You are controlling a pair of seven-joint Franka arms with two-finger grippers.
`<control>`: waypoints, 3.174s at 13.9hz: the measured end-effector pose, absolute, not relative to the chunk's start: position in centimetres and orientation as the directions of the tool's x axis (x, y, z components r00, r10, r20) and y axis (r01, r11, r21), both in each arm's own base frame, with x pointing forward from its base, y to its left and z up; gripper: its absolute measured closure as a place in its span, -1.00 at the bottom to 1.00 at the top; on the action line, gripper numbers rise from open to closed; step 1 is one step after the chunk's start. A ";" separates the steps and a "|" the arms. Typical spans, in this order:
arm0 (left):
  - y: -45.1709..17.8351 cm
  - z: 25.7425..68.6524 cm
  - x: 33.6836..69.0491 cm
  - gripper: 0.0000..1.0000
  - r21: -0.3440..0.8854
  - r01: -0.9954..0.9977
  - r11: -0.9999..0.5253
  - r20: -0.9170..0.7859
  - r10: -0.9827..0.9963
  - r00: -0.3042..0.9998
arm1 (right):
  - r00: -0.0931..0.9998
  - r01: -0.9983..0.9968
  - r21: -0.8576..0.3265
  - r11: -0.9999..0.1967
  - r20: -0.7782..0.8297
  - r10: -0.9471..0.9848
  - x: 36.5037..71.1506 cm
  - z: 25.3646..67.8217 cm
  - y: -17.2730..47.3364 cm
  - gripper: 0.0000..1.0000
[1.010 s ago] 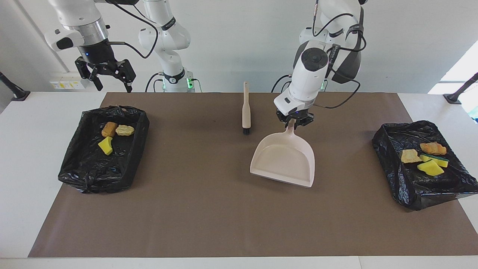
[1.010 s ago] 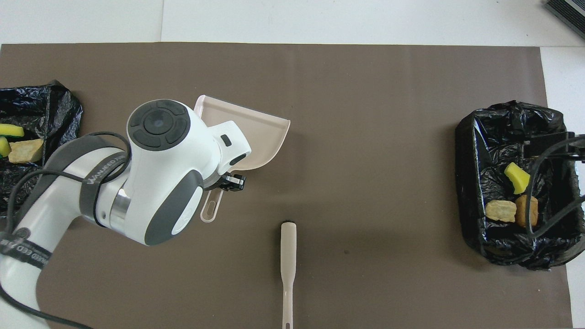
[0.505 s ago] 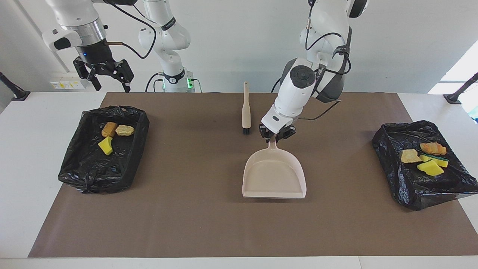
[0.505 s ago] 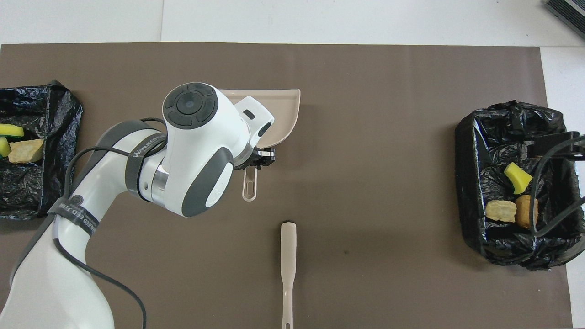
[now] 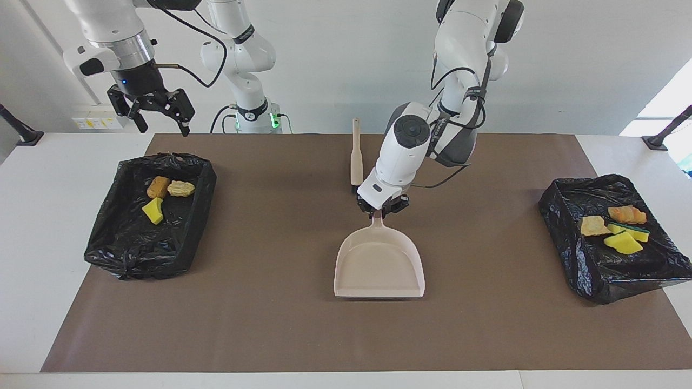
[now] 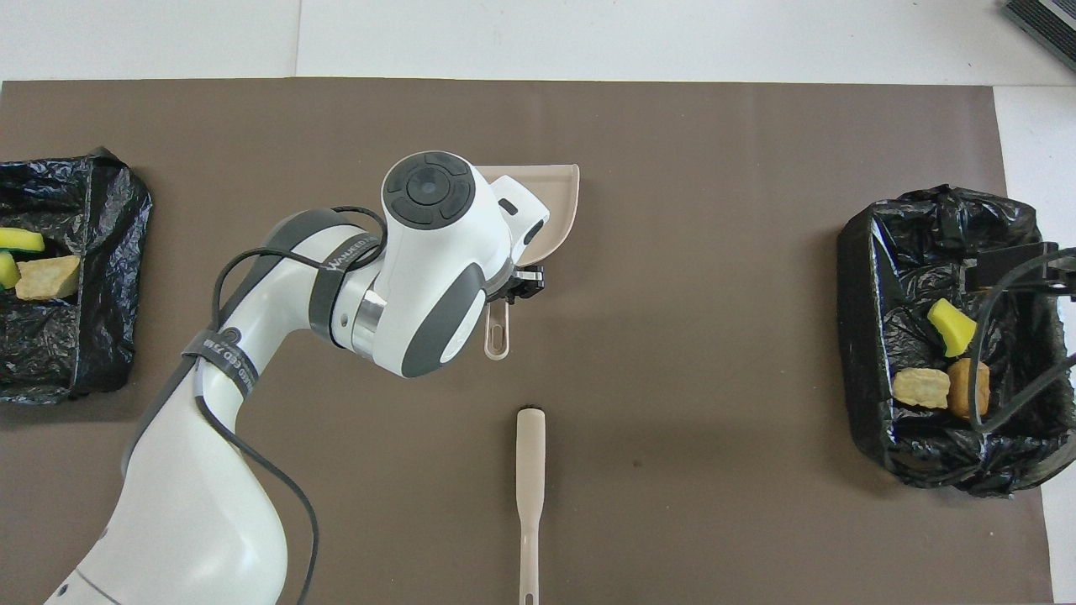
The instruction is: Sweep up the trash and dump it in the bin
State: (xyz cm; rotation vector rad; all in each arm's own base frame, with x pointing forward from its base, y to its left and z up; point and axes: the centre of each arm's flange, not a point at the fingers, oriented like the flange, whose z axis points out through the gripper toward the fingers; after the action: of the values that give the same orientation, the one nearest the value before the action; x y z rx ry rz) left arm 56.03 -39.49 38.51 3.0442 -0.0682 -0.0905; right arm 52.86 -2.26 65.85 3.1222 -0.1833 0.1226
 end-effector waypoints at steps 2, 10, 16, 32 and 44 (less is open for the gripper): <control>-40.9 37.0 55.5 0.37 0.078 -0.041 -0.996 -0.055 -0.046 0.997 | 0.990 -0.119 0.007 -0.993 0.079 -0.118 52.9 65.8 -2.4 -1.00; -33.6 42.1 59.0 -0.92 0.045 0.043 -0.998 -0.040 0.041 0.998 | 0.991 -0.116 0.006 -0.993 0.074 -0.115 52.9 65.6 -2.2 -1.00; -20.3 57.2 57.1 -1.00 0.046 0.135 -0.990 -0.026 0.133 0.991 | 0.988 -0.140 0.006 -0.990 0.069 -0.140 52.8 65.6 -3.6 -1.00; -9.3 68.8 46.7 -1.00 -0.020 -0.074 -0.997 -0.144 -0.070 0.987 | 0.990 -0.125 0.006 -0.992 0.069 -0.124 52.8 65.6 -2.7 -1.00; -6.0 69.4 50.7 -1.00 0.004 0.001 -1.000 -0.055 0.001 0.999 | 0.990 -0.125 0.006 -0.992 0.069 -0.124 52.8 65.6 -2.7 -1.00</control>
State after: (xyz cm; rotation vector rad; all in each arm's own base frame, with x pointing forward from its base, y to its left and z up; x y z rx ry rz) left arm 50.68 -5.96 69.42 3.1360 0.0019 -0.0856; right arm 52.80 -2.72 65.57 3.1232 -0.1952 0.1074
